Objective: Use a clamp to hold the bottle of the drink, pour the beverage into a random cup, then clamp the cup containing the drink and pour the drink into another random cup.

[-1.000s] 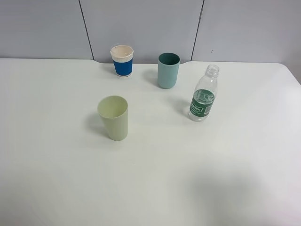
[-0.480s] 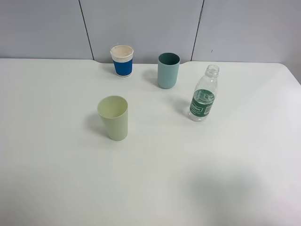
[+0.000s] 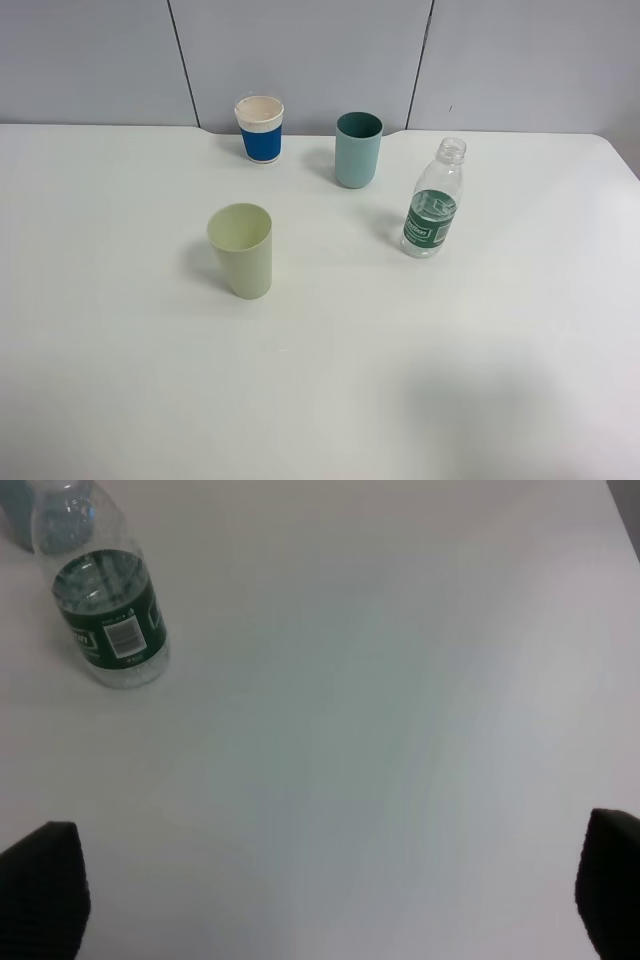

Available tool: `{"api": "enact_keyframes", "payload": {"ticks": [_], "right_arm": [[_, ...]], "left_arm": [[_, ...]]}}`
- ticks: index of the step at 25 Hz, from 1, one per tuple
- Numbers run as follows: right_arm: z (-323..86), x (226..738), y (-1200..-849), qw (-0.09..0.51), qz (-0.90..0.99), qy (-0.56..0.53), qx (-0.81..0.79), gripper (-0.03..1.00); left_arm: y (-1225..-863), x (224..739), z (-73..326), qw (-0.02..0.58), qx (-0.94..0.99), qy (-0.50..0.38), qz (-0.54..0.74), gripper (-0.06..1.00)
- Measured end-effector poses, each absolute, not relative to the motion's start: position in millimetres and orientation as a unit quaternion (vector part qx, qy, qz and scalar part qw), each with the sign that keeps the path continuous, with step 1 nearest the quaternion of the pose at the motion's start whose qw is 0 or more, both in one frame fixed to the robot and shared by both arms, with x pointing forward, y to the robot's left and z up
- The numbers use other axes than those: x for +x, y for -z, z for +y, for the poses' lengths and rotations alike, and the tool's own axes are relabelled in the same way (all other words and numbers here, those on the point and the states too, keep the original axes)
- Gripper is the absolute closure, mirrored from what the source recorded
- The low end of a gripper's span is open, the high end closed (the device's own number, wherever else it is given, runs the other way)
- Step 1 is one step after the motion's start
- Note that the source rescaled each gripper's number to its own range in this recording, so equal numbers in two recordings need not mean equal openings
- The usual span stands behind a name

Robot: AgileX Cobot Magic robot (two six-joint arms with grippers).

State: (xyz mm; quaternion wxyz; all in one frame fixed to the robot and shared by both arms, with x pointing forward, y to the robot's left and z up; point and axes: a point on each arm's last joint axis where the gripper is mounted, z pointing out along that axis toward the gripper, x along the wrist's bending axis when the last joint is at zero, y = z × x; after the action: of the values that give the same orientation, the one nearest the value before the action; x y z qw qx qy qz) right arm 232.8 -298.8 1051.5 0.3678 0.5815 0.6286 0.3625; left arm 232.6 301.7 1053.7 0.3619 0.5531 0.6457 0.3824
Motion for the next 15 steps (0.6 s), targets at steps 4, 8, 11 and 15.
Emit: {"api": "enact_keyframes", "payload": {"ticks": [4, 8, 11, 15], "right_arm": [[-298.8, 232.8, -1051.5, 0.368, 0.629, -0.363, 0.581, 0.03], [-298.8, 232.8, -1051.5, 0.368, 0.629, -0.363, 0.581, 0.03], [-298.8, 232.8, -1051.5, 0.368, 0.629, -0.363, 0.581, 0.03], [-298.8, 232.8, -1051.5, 0.368, 0.629, -0.363, 0.581, 0.03]], "left_arm": [[-1053.7, 232.6, 301.7, 0.362, 0.553, -0.382, 0.646, -0.05], [-1053.7, 232.6, 301.7, 0.362, 0.553, -0.382, 0.646, -0.05], [-1053.7, 232.6, 301.7, 0.362, 0.553, -0.382, 0.646, -0.05], [-1053.7, 232.6, 301.7, 0.362, 0.553, -0.382, 0.646, -0.05]]}}
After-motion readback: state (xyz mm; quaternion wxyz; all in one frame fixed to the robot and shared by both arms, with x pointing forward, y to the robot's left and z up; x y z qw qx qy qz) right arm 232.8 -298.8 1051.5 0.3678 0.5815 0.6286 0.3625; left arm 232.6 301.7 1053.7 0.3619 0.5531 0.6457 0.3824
